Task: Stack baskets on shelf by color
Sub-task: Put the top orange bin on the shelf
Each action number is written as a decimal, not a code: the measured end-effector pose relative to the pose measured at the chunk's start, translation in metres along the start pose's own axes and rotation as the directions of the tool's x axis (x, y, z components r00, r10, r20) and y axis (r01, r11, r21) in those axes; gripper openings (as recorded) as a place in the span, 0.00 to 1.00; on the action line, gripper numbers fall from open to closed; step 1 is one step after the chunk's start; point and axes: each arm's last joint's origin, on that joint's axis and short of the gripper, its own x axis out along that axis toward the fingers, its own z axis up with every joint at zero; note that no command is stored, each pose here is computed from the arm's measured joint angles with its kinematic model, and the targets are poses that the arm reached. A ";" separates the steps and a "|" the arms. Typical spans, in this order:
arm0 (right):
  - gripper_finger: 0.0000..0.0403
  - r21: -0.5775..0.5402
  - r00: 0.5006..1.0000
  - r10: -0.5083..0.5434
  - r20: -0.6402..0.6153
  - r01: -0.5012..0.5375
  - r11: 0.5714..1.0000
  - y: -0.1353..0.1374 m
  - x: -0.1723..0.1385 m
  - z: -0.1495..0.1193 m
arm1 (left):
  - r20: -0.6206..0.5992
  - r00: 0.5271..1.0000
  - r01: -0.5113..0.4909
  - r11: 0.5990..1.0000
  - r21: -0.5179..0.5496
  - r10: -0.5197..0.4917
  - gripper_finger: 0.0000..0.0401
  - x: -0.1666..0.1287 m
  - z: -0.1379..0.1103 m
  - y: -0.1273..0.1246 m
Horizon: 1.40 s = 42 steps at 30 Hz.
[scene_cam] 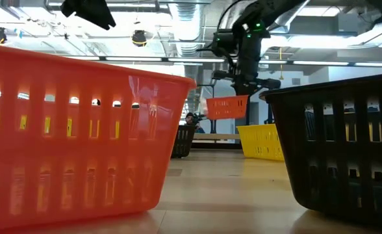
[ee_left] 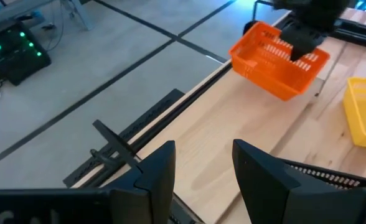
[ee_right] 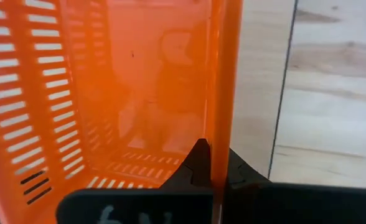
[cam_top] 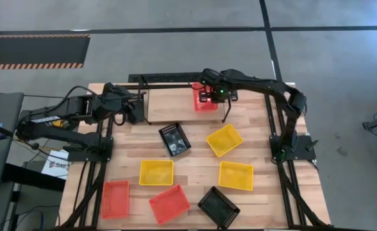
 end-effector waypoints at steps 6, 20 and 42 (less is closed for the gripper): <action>0.00 0.046 1.000 -0.031 -0.005 0.031 0.998 -0.010 0.008 -0.002 | -0.012 1.000 -0.002 1.000 -0.015 0.002 0.37 0.002 0.001 0.003; 0.00 0.002 0.998 0.054 -0.011 -0.054 0.999 0.006 -0.002 -0.003 | -0.017 1.000 -0.013 1.000 -0.025 0.013 0.37 0.004 0.001 0.006; 0.00 -0.203 0.925 0.334 0.183 -0.297 0.933 0.065 -0.085 -0.011 | -0.021 1.000 0.003 1.000 -0.025 -0.003 0.37 0.004 0.001 0.006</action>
